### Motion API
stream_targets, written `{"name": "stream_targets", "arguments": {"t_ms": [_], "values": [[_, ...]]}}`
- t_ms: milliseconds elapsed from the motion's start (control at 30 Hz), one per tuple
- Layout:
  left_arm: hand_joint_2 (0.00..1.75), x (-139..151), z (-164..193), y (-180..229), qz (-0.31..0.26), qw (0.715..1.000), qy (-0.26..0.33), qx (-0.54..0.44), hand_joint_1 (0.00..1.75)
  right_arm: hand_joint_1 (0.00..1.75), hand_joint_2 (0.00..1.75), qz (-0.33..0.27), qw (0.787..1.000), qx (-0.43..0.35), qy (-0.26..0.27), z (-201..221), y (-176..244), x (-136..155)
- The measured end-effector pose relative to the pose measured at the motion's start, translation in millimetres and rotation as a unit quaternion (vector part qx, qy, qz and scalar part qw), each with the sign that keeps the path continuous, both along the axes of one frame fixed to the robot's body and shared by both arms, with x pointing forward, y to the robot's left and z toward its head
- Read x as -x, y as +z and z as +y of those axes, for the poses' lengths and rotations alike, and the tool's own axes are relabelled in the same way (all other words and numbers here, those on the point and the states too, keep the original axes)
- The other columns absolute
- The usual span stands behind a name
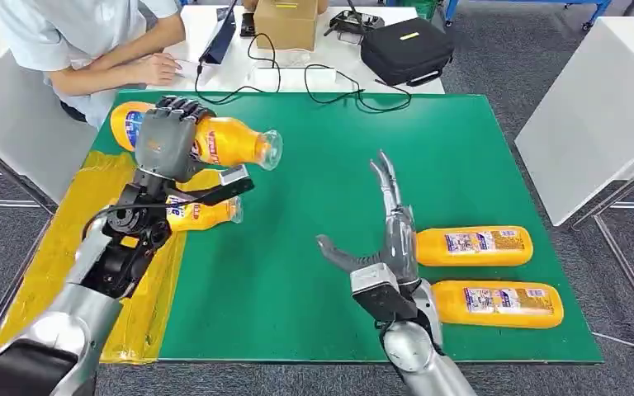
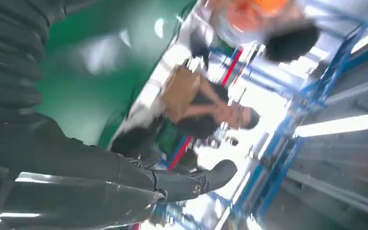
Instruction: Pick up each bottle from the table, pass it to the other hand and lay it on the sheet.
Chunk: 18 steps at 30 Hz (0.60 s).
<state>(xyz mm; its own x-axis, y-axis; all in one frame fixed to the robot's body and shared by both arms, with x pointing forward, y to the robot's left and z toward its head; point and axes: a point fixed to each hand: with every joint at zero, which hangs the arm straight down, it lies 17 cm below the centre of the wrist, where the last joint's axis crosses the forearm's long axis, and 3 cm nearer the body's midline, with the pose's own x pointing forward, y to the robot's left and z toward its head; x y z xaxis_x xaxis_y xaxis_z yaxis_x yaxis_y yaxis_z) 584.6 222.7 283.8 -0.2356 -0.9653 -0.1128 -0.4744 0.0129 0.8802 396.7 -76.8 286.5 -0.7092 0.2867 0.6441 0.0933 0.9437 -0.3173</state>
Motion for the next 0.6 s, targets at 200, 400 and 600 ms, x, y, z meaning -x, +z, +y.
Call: {"name": "stream_targets", "arguments": {"t_ms": [200, 400, 600], "values": [[1.75, -55, 46, -24, 0.115, 0.983, 0.066, -0.127, 1.75, 0.0, 1.75, 0.01, 0.997, 0.078, -0.027, -11, 4, -13], [1.75, -71, 97, -47, 0.205, 0.957, 0.117, -0.167, 1.75, 0.0, 1.75, 0.017, 0.993, 0.103, -0.048, -29, 9, -17], [1.75, -72, 110, -56, 0.225, 0.949, 0.129, -0.177, 1.75, 0.0, 1.75, 0.011, 0.993, 0.1, -0.057, -37, 15, -16]]}}
